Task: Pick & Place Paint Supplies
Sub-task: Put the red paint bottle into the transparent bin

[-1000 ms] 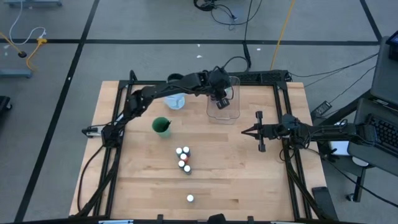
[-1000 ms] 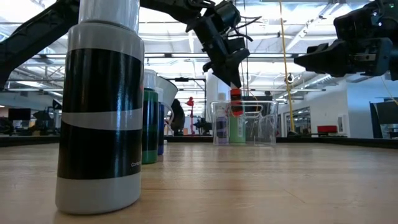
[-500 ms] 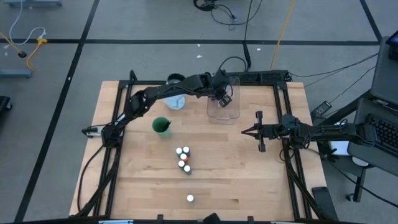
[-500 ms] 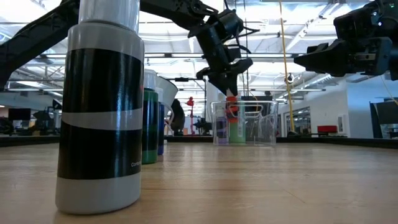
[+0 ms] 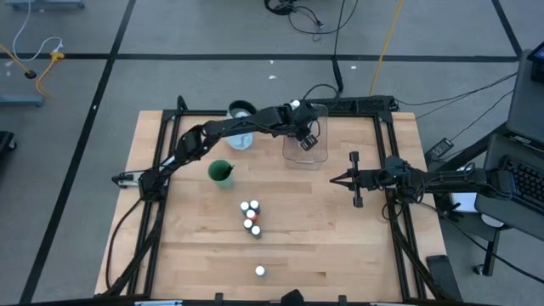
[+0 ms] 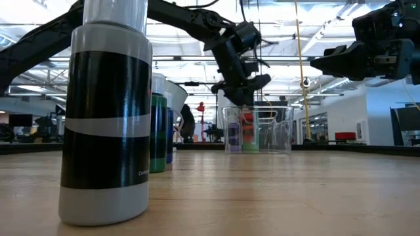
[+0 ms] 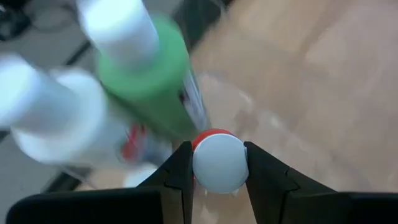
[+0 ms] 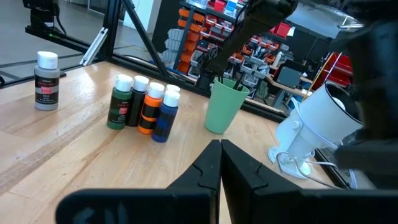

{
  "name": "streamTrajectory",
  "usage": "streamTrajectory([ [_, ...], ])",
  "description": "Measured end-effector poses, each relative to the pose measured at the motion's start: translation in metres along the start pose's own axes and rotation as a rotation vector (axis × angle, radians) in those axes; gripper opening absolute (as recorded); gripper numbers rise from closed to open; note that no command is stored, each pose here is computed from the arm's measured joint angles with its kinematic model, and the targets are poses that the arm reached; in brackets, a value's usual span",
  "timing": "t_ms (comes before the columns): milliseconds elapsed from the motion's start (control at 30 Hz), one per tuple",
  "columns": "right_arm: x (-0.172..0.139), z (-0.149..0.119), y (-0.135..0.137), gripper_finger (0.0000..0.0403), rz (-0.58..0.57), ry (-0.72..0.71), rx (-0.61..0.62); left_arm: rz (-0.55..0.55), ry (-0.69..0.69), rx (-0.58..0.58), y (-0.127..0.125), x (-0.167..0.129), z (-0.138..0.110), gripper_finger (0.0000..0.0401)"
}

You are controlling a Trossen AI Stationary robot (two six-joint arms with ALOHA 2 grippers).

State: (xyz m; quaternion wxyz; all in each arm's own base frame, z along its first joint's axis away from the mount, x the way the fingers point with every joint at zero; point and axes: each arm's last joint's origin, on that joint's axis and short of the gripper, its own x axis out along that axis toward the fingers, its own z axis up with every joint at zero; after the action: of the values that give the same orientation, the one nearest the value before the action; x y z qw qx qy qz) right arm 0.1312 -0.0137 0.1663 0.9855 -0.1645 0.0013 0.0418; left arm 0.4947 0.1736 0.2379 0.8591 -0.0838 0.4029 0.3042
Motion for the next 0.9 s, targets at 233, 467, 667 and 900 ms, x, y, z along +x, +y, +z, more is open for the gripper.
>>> streamTrajectory([
  [233,0.000,0.000,0.000,0.0004,0.000,0.000,0.000,-0.012,0.028,0.019,-0.003,0.015,-0.007,0.0100],
  [467,0.000,0.000,0.000,0.0004,0.001,0.000,0.001,-0.038,0.054,0.008,-0.001,0.020,-0.010,0.0108],
  [667,0.000,0.000,0.000,0.0004,0.001,0.001,0.001,-0.067,0.057,-0.017,0.002,0.023,-0.010,0.0168],
  [900,0.000,0.000,0.000,0.0004,0.001,0.001,0.001,-0.073,0.049,0.042,0.002,0.020,-0.008,0.0192],
])
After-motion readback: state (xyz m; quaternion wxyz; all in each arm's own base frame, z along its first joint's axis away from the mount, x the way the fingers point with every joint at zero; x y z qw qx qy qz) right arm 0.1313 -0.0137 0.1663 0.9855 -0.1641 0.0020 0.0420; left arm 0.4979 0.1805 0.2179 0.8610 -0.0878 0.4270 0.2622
